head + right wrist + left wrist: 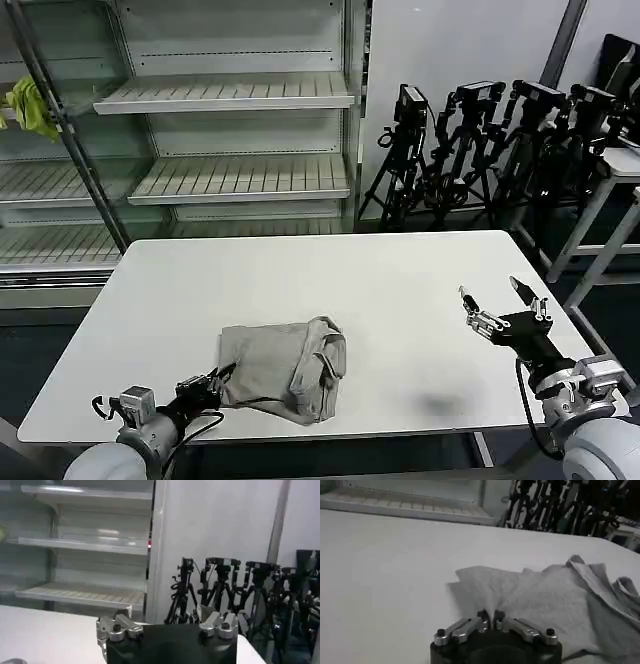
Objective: Fold and organize the clothes.
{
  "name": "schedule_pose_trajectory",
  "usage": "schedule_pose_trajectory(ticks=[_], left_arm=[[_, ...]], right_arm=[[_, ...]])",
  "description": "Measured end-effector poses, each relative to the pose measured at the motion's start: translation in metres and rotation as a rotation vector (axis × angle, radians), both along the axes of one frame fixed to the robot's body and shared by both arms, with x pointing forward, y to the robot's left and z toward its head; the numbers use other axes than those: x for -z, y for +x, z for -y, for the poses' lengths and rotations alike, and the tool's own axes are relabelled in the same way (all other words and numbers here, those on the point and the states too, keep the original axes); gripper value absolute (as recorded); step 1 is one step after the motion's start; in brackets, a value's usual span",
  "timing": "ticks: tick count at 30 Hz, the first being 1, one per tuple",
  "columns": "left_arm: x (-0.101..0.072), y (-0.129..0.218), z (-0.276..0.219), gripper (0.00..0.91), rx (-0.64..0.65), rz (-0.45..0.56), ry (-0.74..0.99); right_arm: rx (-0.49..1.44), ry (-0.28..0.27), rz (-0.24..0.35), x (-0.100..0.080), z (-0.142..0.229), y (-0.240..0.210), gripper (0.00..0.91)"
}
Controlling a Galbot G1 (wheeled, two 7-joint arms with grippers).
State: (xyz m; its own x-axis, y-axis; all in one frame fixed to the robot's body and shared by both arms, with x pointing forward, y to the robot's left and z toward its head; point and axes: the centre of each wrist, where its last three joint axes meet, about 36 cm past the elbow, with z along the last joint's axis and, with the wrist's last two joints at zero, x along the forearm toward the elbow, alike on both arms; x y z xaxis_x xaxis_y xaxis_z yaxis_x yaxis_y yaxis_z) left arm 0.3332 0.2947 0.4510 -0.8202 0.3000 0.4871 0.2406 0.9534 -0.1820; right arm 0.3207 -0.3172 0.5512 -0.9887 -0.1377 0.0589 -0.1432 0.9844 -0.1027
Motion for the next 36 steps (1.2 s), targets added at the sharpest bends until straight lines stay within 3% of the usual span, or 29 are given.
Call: schedule_pose_trajectory(ticks=[8,17,28,36], left_arm=[[-0.009,-0.001,-0.007,0.04,-0.011,0.018,0.019],[-0.032,-0.001,-0.039,0.05,-0.063,0.055,0.072],[-0.075,0.0,-0.095,0.05,-0.151,0.109,0.168],[-0.117,0.002,-0.137,0.05,-0.202,0.16,0.266]], right_arm=[[-0.004,-0.004,0.013,-0.002,0.001,0.002,0.907],[-0.016,0.004,0.023,0.0,0.001,0.008,0.907],[-0.033,0.009,0.037,-0.001,0.0,0.011,0.907],[-0.036,0.015,0.044,-0.002,0.002,0.013,0.907]])
